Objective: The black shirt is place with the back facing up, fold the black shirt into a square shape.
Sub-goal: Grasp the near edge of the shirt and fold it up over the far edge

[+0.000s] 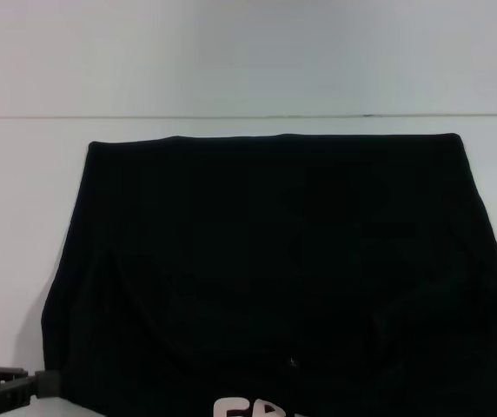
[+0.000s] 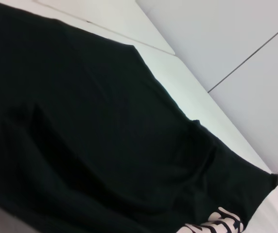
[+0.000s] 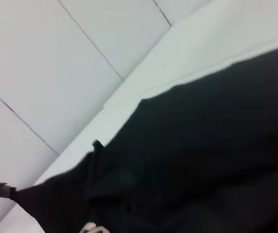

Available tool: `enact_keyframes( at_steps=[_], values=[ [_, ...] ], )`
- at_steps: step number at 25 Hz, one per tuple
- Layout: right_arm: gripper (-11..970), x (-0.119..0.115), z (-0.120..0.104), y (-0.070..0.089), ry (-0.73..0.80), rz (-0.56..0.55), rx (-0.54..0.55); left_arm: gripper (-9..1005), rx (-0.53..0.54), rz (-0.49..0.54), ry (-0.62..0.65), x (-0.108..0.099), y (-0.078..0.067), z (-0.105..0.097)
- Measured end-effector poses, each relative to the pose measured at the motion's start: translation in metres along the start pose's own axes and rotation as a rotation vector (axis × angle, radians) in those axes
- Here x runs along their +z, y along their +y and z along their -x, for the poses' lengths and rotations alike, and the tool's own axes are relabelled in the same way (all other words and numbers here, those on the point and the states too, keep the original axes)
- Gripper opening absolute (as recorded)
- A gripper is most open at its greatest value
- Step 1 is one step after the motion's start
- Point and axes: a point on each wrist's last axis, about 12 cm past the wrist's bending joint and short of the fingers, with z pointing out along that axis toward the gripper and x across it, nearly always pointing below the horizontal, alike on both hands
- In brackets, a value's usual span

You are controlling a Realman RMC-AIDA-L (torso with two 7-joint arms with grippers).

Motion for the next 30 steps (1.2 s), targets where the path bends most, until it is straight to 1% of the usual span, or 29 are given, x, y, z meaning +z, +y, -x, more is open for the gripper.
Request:
enact_keyframes(
  at_steps=[3, 5, 9, 10, 12, 14, 18, 21, 22, 23, 24, 26, 27, 30],
  values=[
    [24, 0.002, 0.011, -0.001, -0.027, 0.022, -0.036, 1, 0.016, -0.001, -0.008, 0.001, 0.001, 0.008],
    [24, 0.004, 0.022, -0.003, -0.046, 0.033, -0.060, 1, 0.035, -0.001, -0.019, 0.002, 0.002, 0.019],
    [24, 0.019, 0.057, -0.011, -0.090, 0.054, -0.129, 1, 0.079, 0.009, -0.065, 0.005, 0.007, 0.051],
    [24, 0.023, 0.067, -0.013, -0.102, 0.055, -0.148, 1, 0.087, 0.020, -0.081, 0.008, 0.010, 0.065],
    [24, 0.031, 0.085, -0.018, -0.123, 0.050, -0.179, 1, 0.099, 0.040, -0.097, 0.012, 0.014, 0.082],
    [24, 0.041, 0.104, -0.023, -0.141, 0.035, -0.203, 1, 0.114, 0.071, -0.116, 0.018, 0.019, 0.104],
    [24, 0.061, 0.140, -0.035, -0.166, -0.032, -0.213, 1, 0.128, 0.173, -0.168, 0.033, 0.032, 0.145],
    [24, 0.082, 0.160, -0.044, -0.169, -0.107, -0.194, 1, 0.141, 0.252, -0.198, 0.048, 0.040, 0.166],
    [24, 0.091, 0.164, -0.047, -0.171, -0.131, -0.183, 1, 0.149, 0.296, -0.213, 0.056, 0.044, 0.175],
    [24, 0.100, 0.168, -0.050, -0.170, -0.153, -0.175, 1, 0.151, 0.307, -0.215, 0.059, 0.046, 0.176],
    [24, 0.110, 0.170, -0.052, -0.167, -0.175, -0.164, 1, 0.156, 0.357, -0.224, 0.068, 0.050, 0.183],
    [24, 0.127, 0.174, -0.057, -0.159, -0.215, -0.151, 0, 0.162, 0.414, -0.228, 0.082, 0.055, 0.189],
    [24, 0.136, 0.177, -0.058, -0.153, -0.232, -0.147, 0, 0.168, 0.459, -0.231, 0.092, 0.057, 0.193],
    [24, 0.161, 0.186, -0.058, -0.139, -0.266, -0.150, 0, 0.186, 0.524, -0.234, 0.102, 0.060, 0.198]
  ],
)
